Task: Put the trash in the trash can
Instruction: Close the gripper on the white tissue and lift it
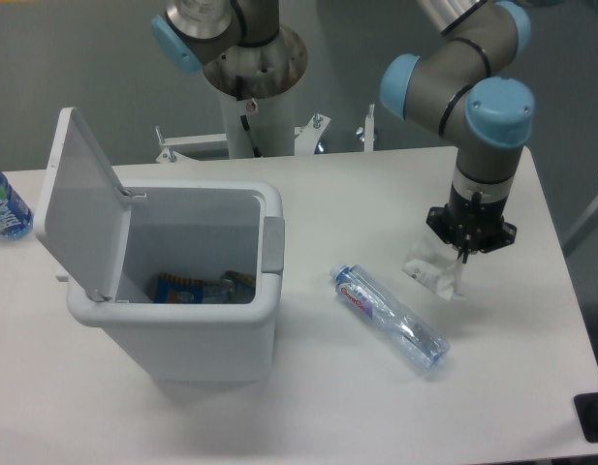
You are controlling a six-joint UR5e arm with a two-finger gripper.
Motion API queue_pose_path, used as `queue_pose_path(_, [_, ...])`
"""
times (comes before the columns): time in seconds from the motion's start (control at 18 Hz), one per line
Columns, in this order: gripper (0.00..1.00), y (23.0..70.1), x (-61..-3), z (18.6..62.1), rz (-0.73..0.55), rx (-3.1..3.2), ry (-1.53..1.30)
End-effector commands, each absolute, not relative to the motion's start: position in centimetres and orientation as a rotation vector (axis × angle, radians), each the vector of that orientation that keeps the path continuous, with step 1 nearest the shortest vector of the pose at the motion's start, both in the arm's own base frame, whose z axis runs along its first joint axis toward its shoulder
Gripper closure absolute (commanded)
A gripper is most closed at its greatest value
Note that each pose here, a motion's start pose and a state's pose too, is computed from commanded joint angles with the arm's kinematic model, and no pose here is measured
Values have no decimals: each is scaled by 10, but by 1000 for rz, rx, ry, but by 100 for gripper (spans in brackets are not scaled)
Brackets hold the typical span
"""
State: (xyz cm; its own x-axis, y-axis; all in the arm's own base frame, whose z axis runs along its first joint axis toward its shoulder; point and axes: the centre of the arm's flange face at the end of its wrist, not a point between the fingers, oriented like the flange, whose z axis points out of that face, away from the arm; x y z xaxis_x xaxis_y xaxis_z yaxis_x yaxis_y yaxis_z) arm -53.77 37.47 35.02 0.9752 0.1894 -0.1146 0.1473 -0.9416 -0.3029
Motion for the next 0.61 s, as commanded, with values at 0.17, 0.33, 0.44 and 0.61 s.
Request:
queue_pose_path(0.17, [100, 389, -540, 372, 125, -2678, -369])
queue_pose_path(0.33, [100, 396, -543, 395, 88, -2580, -431])
queue_pose_path(0.44, [100, 400, -544, 411, 92, -2545, -465])
queue_pose_path(0.61, [100, 408, -543, 440, 61, -2455, -504])
